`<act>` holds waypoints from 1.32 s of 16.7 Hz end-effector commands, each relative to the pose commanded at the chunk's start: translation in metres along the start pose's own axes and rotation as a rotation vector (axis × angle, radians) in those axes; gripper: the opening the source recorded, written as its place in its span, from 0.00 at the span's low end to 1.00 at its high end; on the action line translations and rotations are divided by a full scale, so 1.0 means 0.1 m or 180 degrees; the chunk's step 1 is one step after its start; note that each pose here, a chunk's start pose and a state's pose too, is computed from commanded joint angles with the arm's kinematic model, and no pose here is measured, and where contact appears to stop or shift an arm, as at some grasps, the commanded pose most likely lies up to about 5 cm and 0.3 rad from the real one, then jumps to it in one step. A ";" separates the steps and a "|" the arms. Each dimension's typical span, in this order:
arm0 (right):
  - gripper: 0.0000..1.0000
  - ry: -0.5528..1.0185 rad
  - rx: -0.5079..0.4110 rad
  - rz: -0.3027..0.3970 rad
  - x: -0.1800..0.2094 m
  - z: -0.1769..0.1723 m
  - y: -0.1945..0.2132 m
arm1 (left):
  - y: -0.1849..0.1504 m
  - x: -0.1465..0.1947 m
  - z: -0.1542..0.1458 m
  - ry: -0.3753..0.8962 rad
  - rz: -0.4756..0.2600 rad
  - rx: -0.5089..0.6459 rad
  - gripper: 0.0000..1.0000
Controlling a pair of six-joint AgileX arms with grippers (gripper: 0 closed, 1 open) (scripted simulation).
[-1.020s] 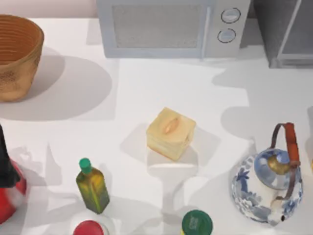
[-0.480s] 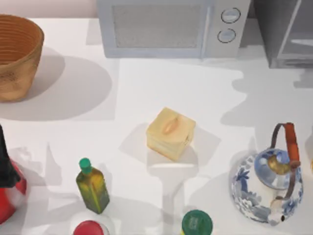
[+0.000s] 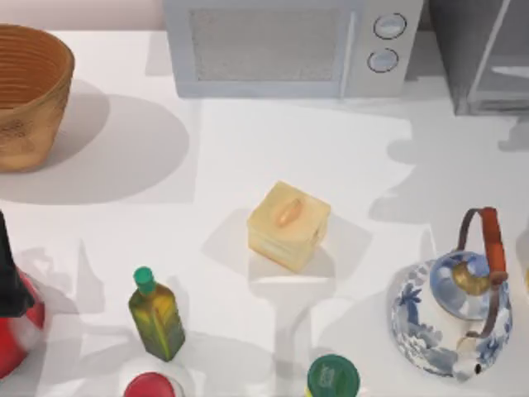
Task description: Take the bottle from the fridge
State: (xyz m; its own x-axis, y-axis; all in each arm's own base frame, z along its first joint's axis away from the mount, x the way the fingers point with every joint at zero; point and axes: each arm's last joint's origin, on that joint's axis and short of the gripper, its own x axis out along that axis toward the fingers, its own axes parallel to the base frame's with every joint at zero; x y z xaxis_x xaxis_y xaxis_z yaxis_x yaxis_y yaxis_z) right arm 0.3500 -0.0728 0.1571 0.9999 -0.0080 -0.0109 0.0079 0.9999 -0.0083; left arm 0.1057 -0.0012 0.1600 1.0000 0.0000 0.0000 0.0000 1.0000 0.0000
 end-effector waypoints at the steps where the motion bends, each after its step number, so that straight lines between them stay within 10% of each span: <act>1: 0.00 0.0003 0.0000 0.0000 -0.03 0.03 0.01 | 0.00 0.00 0.00 0.0000 0.0000 0.0000 1.00; 12: 0.00 -0.0167 -0.0022 -0.0011 -1.35 0.82 0.47 | 0.00 0.00 0.00 0.0000 0.0000 0.0000 1.00; 22: 0.00 -0.0142 0.0020 0.0015 -2.41 0.20 0.68 | 0.00 0.00 0.00 0.0000 0.0000 0.0000 1.00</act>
State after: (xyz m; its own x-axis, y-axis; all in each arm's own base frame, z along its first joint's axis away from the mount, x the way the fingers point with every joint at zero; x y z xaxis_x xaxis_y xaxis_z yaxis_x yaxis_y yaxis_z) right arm 0.1102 -0.0027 0.1796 0.9994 -0.0030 0.0337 0.0030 1.0000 -0.0022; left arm 0.1057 -0.0012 0.1600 1.0000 0.0000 0.0000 0.0000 1.0000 0.0000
